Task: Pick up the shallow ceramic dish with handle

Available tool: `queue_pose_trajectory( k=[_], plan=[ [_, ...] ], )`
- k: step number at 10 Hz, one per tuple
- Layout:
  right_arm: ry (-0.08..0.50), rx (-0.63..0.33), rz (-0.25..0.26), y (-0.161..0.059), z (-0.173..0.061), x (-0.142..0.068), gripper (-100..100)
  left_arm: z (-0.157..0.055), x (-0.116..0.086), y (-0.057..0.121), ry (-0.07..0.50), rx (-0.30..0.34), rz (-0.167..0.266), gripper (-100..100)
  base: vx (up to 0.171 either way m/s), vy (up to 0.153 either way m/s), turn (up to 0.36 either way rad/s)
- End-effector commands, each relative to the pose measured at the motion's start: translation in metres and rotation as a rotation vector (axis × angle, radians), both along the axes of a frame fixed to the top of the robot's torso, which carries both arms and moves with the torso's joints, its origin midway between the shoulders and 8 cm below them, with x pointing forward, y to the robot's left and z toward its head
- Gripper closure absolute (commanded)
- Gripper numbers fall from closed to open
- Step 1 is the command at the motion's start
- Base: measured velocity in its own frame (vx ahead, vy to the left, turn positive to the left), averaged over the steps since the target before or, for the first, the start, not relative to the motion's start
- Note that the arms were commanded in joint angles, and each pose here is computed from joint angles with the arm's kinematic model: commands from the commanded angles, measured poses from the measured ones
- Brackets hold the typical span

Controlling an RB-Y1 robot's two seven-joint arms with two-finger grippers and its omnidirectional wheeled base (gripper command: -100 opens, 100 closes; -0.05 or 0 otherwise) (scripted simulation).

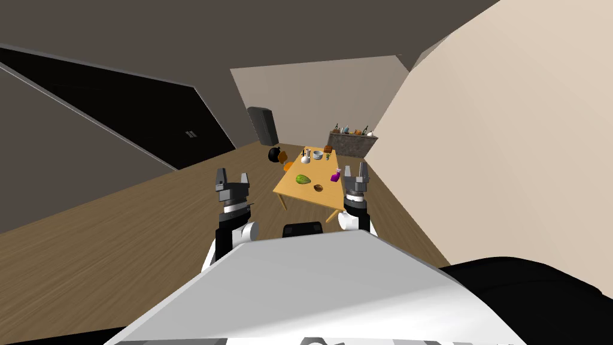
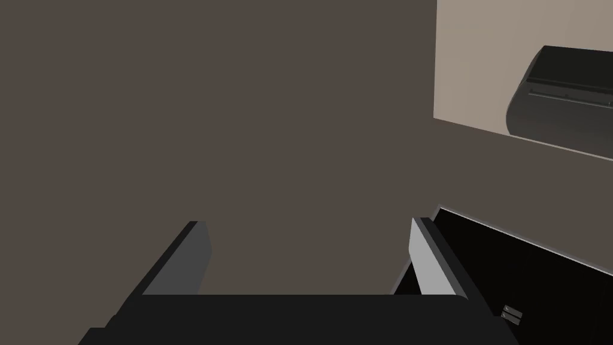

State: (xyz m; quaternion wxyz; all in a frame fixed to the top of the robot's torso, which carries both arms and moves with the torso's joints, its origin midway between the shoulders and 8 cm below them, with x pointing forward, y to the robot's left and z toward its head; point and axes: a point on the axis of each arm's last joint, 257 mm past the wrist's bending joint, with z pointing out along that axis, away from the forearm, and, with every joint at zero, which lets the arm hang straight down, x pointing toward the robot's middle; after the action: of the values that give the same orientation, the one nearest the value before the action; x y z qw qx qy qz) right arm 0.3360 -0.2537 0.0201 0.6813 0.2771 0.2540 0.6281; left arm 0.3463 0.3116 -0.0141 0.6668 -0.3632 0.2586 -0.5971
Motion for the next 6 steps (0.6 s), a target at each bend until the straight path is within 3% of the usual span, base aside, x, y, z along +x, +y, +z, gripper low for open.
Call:
queue_pose_trajectory(
  k=[1,5,6],
  plan=[
    [0.023,-0.039,0.008,0.005,-0.007,0.005,-100,0.0,0.0,0.0,0.0,0.0,0.0,0,-0.013,0.013,0.036],
    [0.132,-0.206,0.013,0.02,-0.045,0.033,-100,0.0,0.0,0.0,0.0,0.0,0.0,0,-0.052,0.042,0.056],
    [0.134,-0.206,0.013,0.02,-0.046,0.033,-100,0.0,0.0,0.0,0.0,0.0,0.0,0,-0.053,0.043,0.026]
  ],
)
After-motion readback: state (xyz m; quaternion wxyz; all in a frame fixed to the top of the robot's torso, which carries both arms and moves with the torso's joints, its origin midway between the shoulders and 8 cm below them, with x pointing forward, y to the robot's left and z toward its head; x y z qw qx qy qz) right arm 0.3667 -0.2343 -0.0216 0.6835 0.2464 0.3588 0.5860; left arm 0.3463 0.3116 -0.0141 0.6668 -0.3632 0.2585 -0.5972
